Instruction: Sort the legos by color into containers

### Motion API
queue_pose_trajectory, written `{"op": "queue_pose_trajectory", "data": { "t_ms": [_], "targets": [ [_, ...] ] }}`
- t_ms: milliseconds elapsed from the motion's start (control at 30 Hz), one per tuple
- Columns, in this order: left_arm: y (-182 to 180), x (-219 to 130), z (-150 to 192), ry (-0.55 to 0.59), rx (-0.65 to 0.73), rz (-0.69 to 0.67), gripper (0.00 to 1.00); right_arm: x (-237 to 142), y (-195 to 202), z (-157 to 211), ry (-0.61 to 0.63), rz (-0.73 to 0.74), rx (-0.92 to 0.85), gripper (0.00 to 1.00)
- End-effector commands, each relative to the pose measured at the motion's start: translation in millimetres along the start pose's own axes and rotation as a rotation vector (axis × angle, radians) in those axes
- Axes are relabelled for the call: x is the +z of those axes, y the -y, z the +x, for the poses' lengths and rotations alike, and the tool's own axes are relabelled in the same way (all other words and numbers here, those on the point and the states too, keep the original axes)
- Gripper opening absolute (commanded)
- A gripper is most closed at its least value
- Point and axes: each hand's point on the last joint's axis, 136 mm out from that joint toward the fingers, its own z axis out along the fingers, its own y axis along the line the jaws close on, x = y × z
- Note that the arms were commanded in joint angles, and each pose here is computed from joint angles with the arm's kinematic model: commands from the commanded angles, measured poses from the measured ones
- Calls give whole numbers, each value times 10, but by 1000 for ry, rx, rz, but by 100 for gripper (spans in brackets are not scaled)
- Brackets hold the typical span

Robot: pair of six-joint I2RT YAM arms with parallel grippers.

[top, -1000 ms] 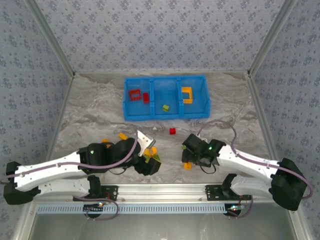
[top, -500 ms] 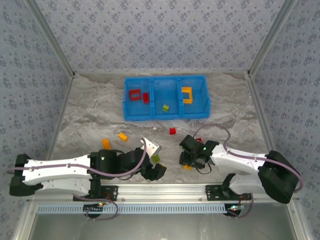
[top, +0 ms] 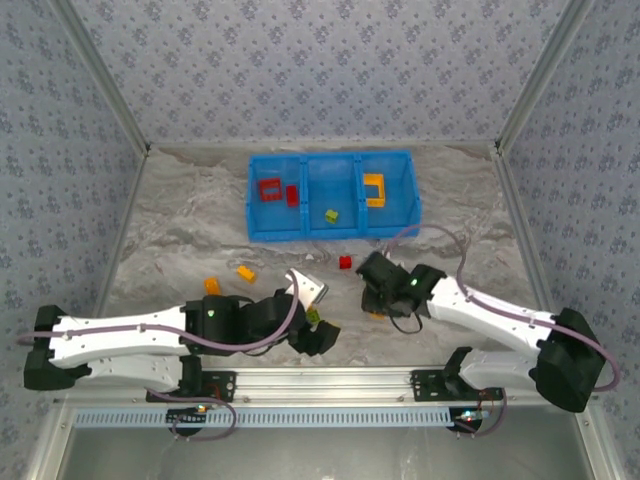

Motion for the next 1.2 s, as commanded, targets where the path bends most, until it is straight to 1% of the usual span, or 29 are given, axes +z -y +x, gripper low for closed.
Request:
{"op": "queue_pose_trajectory", "data": {
  "t_ms": [0, 100, 133, 233, 267, 333, 467, 567, 700, 867, 967, 1000, 1067, 1100, 1167],
  "targets": [
    [116, 7, -395, 74, -13, 1, 89, -314, 222, -538, 107, 119, -87, 34],
    [81, 153, -636, 87, -53, -9, 89, -352, 291, -1156, 167, 154, -75, 34],
    [41, 209, -713, 88, -68, -17, 89, -379, 274, -1436, 201, 153, -66, 34],
    [-40, 325, -975, 120, -94, -24, 89, -302, 272, -2024, 245, 205, -87, 32],
    [-78, 350, -1078, 136, -108, -32, 89, -223, 272, -2192, 248, 223, -94, 32],
    [-156, 415, -1249, 156, -125, -56, 89, -86, 269, -2466, 249, 253, -101, 32],
    [-172, 478, -1604, 213, -94, -95, 89, 264, 388, -2890, 230, 326, -95, 31],
    [-161, 570, -1762, 225, -87, -107, 89, 487, 450, -3106, 212, 352, -95, 32],
    [-201, 694, -1858, 228, -92, -119, 89, 828, 494, -3273, 184, 370, -109, 32],
    [-243, 758, -1925, 240, -102, -121, 89, 1152, 581, -3369, 158, 405, -118, 33],
    [-258, 773, -1928, 238, -104, -125, 89, 1269, 624, -3394, 143, 411, -114, 35],
    [-263, 784, -1915, 233, -104, -127, 89, 1294, 629, -3398, 139, 410, -114, 38],
    [-271, 782, -1898, 229, -104, -129, 89, 1293, 624, -3415, 141, 411, -112, 46],
    [-286, 783, -1876, 223, -105, -135, 89, 1268, 615, -3422, 143, 410, -112, 51],
    [-322, 755, -1848, 222, -110, -150, 89, 1163, 571, -3452, 162, 405, -112, 57]
  ]
}}
